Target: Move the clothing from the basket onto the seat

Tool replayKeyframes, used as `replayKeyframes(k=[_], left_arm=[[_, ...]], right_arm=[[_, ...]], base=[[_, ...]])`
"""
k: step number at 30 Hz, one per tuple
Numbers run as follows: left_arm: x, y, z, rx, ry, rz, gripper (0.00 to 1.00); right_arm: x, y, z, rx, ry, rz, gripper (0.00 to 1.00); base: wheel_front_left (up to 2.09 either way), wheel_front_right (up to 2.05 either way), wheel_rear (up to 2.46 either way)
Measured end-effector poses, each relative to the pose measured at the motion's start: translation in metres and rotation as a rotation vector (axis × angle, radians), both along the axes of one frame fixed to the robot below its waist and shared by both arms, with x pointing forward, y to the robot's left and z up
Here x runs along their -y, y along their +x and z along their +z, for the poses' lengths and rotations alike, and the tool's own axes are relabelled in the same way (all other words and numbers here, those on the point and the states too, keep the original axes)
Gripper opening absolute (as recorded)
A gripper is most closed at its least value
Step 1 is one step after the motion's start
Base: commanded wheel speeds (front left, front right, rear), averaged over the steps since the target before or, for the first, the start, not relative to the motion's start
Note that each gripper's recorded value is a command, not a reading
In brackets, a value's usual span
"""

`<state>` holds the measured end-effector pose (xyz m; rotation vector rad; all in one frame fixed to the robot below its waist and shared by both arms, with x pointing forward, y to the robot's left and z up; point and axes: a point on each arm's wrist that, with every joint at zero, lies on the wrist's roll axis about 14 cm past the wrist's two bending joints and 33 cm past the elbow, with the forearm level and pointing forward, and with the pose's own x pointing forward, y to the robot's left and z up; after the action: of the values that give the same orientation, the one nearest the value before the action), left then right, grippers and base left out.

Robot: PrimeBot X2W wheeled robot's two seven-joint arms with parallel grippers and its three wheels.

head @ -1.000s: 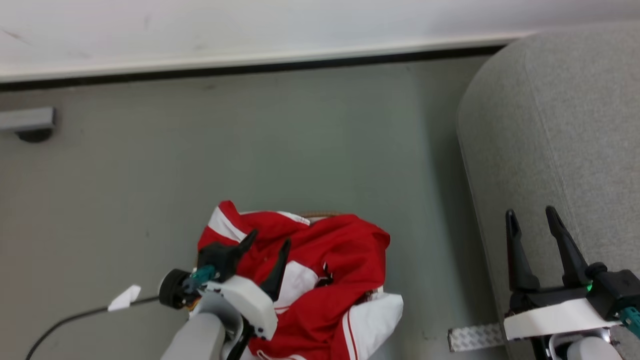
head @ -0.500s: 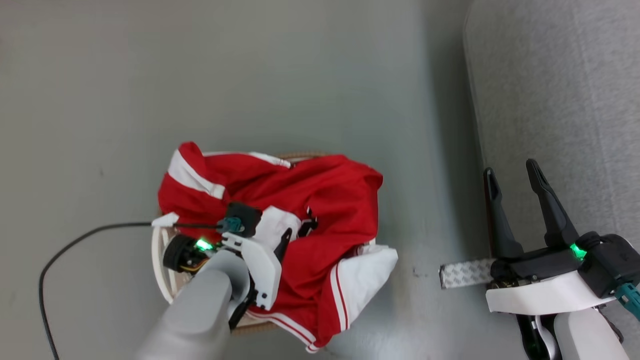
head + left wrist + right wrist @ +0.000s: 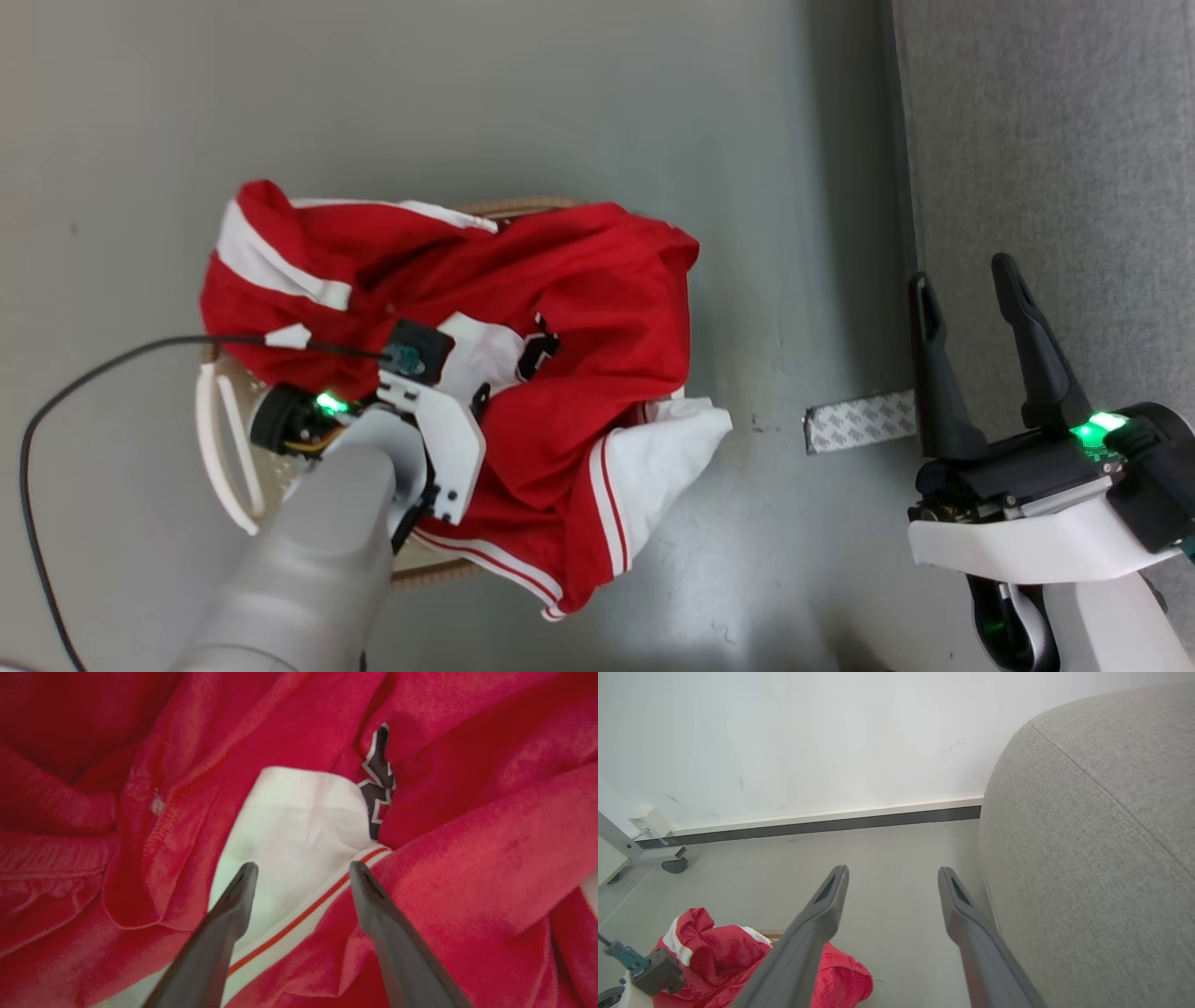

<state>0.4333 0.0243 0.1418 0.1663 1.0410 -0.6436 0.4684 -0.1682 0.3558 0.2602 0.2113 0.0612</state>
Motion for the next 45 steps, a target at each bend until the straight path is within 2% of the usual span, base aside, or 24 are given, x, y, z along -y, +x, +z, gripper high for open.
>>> replayKeyframes(k=[15, 16, 17, 23, 27, 32, 41, 45], left_arm=[[-0.002, 0.009, -0.052, -0.035, 0.037, -0.062, 1.0], [0.0, 0.008, -0.054, -0.04, 0.033, -0.071, 0.65], [0.001, 0.006, -0.056, -0.043, 0.033, -0.081, 0.0], [0.012, 0.005, -0.055, -0.031, 0.004, -0.113, 0.0], [0.021, 0.014, -0.04, 0.005, -0.063, -0.039, 0.0], [0.028, 0.009, -0.011, 0.056, -0.128, -0.01, 0.0], [0.026, 0.025, 0.078, 0.225, -0.238, 0.098, 0.0], [0.023, 0.023, 0.12, 0.297, -0.275, 0.13, 0.0]], right_arm=[[0.018, -0.011, -0.037, -0.095, 0.009, -0.06, 1.0], [0.02, -0.011, -0.037, -0.098, 0.007, -0.062, 1.0], [0.02, -0.012, -0.038, -0.1, 0.005, -0.064, 1.0], [0.025, -0.01, -0.037, -0.094, 0.013, -0.082, 1.0], [0.021, -0.008, -0.032, -0.08, 0.022, -0.074, 1.0], [0.017, -0.005, -0.015, -0.04, 0.028, -0.063, 1.0], [-0.001, -0.01, 0.038, 0.063, 0.049, -0.019, 1.0], [-0.006, -0.027, 0.058, 0.086, 0.063, -0.017, 1.0]], base=[[0.0, 0.0, 0.0], [0.0, 0.0, 0.0], [0.0, 0.0, 0.0], [0.0, 0.0, 0.0], [0.0, 0.0, 0.0], [0.0, 0.0, 0.0], [0.0, 0.0, 0.0], [0.0, 0.0, 0.0]])
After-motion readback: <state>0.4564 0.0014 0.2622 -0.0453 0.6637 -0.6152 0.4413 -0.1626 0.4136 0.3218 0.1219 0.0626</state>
